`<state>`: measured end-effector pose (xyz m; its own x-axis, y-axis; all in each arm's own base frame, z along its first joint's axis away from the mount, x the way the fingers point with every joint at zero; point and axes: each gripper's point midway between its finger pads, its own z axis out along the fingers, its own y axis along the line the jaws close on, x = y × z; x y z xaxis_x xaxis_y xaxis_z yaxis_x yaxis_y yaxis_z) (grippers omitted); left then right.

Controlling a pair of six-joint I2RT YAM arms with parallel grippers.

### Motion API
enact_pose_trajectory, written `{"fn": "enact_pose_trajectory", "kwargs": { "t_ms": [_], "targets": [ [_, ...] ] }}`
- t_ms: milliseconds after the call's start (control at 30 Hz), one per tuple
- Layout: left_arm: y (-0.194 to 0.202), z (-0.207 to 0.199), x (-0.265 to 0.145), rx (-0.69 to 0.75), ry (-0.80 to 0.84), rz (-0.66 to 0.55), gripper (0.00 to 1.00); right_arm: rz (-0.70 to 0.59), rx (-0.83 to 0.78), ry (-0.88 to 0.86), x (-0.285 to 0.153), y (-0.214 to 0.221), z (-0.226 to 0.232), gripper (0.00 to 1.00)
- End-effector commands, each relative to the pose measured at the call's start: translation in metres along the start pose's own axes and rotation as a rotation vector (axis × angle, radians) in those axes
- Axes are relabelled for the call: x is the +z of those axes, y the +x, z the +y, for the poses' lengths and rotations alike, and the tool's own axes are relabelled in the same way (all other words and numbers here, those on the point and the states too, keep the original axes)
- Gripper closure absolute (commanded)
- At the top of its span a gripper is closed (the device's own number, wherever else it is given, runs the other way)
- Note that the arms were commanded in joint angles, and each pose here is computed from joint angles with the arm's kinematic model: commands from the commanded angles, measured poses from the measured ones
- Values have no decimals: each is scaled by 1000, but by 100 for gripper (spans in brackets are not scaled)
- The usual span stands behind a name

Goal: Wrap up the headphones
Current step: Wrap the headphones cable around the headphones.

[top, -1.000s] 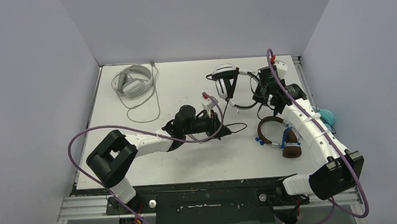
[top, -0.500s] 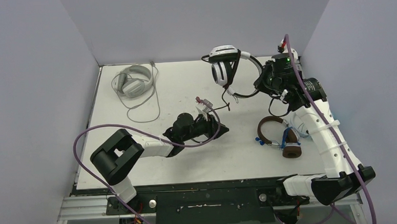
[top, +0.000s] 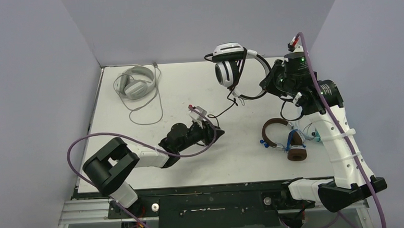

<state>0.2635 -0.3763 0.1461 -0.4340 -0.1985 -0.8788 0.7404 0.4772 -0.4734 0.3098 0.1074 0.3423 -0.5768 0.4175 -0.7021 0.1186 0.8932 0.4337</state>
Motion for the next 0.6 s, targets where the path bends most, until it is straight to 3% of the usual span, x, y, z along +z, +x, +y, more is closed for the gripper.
{"fn": "enact_pose_trajectory", "kwargs": {
  "t_ms": [0,200,300,333,567],
  "targets": [
    [-14,-17,-26,78,57,-43,70,-143,36,-111,-24,-42,27,100],
    [-14,-33,-64,141,68,25,61,-148,34,-111,-20,-45,28,100],
    [-32,-41,-76,189,54,9,31,-142,37,-119,-17,-45,30,100],
    [-38,-43,-79,211,52,4,27,-143,37,-122,-18,-45,30,100],
    [-71,-36,-77,394,-17,-66,21,-143,37,-130,-20,-45,31,100]
  ]
}}
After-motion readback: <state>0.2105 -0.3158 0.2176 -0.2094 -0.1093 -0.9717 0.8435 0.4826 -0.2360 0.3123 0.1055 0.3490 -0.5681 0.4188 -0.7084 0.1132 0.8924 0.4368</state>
